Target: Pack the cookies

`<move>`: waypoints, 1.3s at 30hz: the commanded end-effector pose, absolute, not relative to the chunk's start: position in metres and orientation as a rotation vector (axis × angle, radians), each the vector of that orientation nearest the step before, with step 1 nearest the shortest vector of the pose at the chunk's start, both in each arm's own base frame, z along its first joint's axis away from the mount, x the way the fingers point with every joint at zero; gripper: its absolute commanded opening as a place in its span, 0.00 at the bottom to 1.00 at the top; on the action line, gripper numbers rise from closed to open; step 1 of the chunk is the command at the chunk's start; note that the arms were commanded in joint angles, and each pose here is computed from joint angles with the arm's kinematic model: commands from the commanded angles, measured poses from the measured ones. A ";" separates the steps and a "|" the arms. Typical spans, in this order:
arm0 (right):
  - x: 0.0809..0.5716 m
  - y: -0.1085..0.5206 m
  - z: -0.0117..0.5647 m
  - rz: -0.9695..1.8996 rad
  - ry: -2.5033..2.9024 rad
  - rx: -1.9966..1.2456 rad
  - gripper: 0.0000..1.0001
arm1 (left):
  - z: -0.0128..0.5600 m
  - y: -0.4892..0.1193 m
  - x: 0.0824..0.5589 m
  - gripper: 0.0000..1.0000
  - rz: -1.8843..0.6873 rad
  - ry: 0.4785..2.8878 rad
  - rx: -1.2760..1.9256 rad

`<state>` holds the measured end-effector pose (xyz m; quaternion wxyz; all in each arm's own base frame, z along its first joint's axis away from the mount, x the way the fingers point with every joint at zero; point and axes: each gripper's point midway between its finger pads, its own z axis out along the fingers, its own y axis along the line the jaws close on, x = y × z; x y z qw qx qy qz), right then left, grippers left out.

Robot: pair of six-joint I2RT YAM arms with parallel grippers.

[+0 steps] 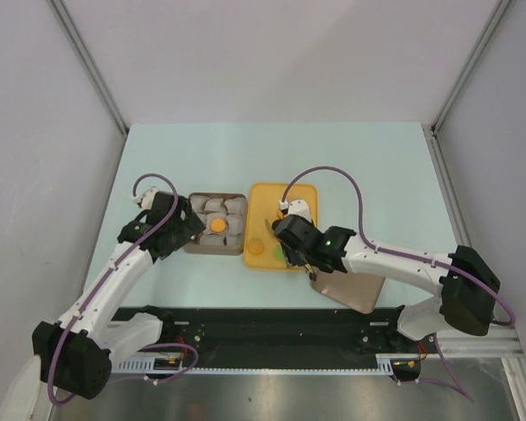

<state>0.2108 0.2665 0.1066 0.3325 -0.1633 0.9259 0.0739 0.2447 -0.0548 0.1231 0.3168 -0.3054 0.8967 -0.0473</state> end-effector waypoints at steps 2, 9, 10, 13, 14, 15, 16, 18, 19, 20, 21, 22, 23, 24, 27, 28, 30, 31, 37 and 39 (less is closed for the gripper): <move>0.212 0.267 0.123 0.215 2.365 -0.368 0.54 | 0.122 -0.057 0.247 1.00 -0.135 2.361 -0.775; 0.209 0.265 0.125 0.225 2.359 -0.349 0.54 | 0.121 -0.057 0.247 1.00 -0.134 2.365 -0.775; 0.209 0.265 0.124 0.222 2.359 -0.348 0.54 | 0.122 -0.058 0.247 1.00 -0.137 2.361 -0.776; 0.209 0.264 0.120 0.211 2.369 -0.350 0.55 | 0.122 -0.058 0.247 1.00 -0.139 2.361 -0.774; 0.208 0.264 0.119 0.210 2.373 -0.354 0.54 | 0.122 -0.058 0.247 1.00 -0.139 2.359 -0.774; 0.208 0.265 0.117 0.211 2.376 -0.356 0.55 | 0.121 -0.057 0.247 1.00 -0.138 2.361 -0.774; 0.208 0.265 0.115 0.208 2.380 -0.355 0.55 | 0.121 -0.057 0.246 1.00 -0.136 2.363 -0.775; 0.208 0.264 0.111 0.199 2.389 -0.357 0.55 | 0.120 -0.057 0.246 1.00 -0.136 2.365 -0.774; 0.207 0.264 0.110 0.199 2.393 -0.357 0.55 | 0.119 -0.057 0.245 1.00 -0.135 2.367 -0.774; 0.207 0.264 0.108 0.194 2.397 -0.362 0.55 | 0.118 -0.057 0.245 1.00 -0.131 2.369 -0.775; 0.207 0.265 0.106 0.196 2.401 -0.365 0.55 | 0.119 -0.057 0.246 1.00 -0.134 2.365 -0.775; 0.207 0.265 0.105 0.193 2.402 -0.368 0.55 | 0.118 -0.057 0.245 1.00 -0.134 2.368 -0.775; 0.207 0.264 0.103 0.188 2.406 -0.370 0.55 | 0.118 -0.058 0.245 1.00 -0.136 2.368 -0.776; 0.206 0.266 0.101 0.194 2.410 -0.376 0.54 | 0.118 -0.058 0.246 1.00 -0.137 2.368 -0.774; 0.206 0.270 0.096 0.208 2.421 -0.385 0.54 | 0.117 -0.058 0.245 1.00 -0.136 2.369 -0.774; 0.207 0.271 0.092 0.203 2.426 -0.393 0.53 | 0.117 -0.058 0.245 1.00 -0.137 2.368 -0.774; 0.209 0.275 0.091 0.209 2.424 -0.399 0.53 | 0.115 -0.057 0.244 1.00 -0.134 2.371 -0.776; 0.209 0.276 0.087 0.199 2.431 -0.405 0.53 | 0.115 -0.057 0.244 1.00 -0.133 2.372 -0.776; 0.214 0.283 0.085 0.195 2.438 -0.419 0.40 | 0.115 -0.056 0.243 1.00 -0.127 2.371 -0.774; 0.215 0.284 0.090 0.206 2.424 -0.410 0.36 | 0.115 -0.055 0.242 1.00 -0.124 2.369 -0.775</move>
